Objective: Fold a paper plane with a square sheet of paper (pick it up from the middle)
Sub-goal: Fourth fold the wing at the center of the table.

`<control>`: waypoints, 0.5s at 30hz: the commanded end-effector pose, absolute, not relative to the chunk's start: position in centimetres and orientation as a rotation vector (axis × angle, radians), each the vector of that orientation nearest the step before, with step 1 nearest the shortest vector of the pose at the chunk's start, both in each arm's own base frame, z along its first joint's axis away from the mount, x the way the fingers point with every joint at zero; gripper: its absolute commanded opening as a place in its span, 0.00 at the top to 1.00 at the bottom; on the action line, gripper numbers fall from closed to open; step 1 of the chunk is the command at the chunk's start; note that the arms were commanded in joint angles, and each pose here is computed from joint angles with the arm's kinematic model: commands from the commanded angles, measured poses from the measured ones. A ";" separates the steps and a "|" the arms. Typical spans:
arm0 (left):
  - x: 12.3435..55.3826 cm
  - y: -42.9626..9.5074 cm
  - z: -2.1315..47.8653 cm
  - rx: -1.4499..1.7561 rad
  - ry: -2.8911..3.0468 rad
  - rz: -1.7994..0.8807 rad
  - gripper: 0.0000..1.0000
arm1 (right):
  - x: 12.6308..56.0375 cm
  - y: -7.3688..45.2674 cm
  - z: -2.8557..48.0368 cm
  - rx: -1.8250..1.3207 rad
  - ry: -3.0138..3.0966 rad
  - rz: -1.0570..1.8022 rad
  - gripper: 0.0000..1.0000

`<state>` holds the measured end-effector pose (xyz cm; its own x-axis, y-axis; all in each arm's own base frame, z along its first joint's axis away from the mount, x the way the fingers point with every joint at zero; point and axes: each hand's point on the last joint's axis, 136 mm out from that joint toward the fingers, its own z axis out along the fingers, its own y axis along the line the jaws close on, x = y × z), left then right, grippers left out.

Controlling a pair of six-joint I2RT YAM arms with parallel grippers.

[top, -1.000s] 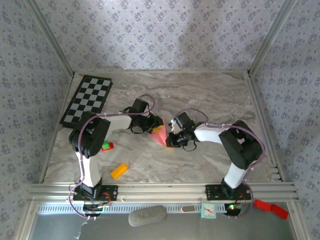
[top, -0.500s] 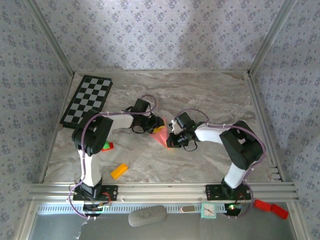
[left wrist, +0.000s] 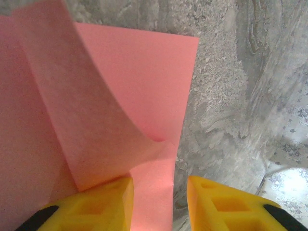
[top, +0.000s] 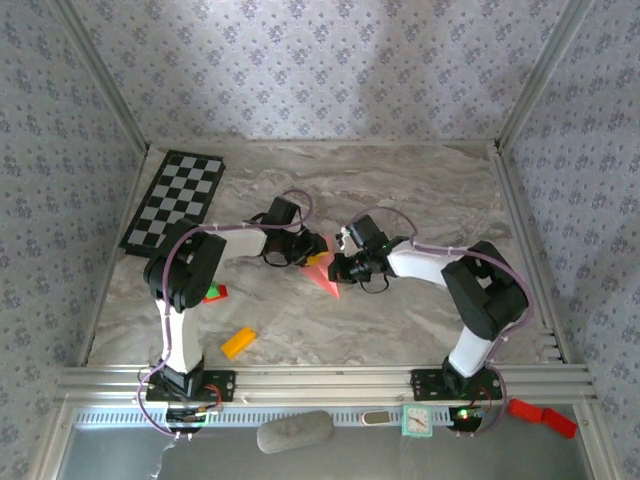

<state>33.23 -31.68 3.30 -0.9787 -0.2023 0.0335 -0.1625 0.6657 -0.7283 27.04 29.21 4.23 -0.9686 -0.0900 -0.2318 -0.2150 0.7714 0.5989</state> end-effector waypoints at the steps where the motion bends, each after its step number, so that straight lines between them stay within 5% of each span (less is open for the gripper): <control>1: 32.6 -30.7 1.4 -0.375 2.881 -1.146 0.65 | 27.9 29.8 3.9 -0.207 2.788 0.937 0.99; 15: 32.6 -30.8 1.5 -0.385 2.886 -1.144 0.64 | 26.5 28.5 1.0 -0.177 2.898 0.860 0.99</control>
<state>33.24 -31.68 3.31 -0.9775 -0.2074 0.0385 -0.1695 0.6638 -0.7284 27.42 29.20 2.40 -0.9761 -0.0803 -0.2019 -0.1825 0.8071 0.5615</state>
